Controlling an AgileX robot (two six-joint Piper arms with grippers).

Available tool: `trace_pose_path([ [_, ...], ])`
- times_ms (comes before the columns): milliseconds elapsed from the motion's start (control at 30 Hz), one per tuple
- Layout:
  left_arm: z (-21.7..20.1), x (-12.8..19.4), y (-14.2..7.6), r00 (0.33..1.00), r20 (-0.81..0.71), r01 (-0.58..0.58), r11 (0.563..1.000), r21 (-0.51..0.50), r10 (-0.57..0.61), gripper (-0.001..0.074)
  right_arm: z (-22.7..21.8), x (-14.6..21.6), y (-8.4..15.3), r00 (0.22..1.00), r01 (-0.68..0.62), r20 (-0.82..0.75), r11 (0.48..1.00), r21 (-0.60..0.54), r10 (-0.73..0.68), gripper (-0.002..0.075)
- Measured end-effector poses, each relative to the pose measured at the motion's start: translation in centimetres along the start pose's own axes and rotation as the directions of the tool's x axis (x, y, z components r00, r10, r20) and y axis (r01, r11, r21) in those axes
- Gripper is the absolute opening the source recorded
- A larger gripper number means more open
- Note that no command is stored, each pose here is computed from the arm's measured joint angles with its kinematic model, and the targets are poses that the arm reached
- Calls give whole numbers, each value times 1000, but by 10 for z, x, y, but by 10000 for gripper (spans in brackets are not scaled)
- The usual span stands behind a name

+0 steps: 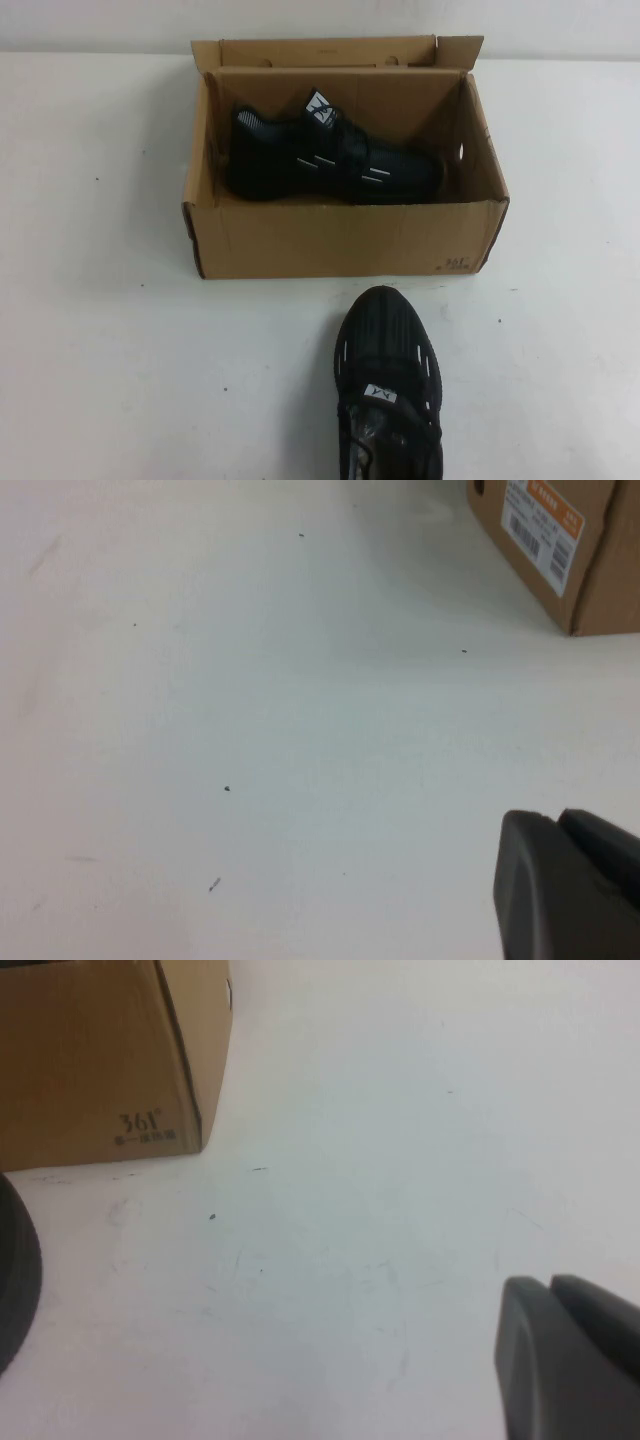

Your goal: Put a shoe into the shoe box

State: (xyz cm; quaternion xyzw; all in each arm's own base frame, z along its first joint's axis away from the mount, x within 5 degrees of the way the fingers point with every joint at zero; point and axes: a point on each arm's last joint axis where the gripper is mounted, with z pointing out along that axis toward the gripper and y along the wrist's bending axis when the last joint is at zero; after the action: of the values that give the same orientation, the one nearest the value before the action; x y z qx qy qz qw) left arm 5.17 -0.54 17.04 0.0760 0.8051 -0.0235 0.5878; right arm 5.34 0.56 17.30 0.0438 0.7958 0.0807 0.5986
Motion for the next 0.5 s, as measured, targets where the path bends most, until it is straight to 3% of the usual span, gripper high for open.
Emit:
trace_pose_path([
  [500,0,-3,0,1000,29,0,1000,2,0,-2,0,0,0,1000,0,0,1000,0,0,-17],
])
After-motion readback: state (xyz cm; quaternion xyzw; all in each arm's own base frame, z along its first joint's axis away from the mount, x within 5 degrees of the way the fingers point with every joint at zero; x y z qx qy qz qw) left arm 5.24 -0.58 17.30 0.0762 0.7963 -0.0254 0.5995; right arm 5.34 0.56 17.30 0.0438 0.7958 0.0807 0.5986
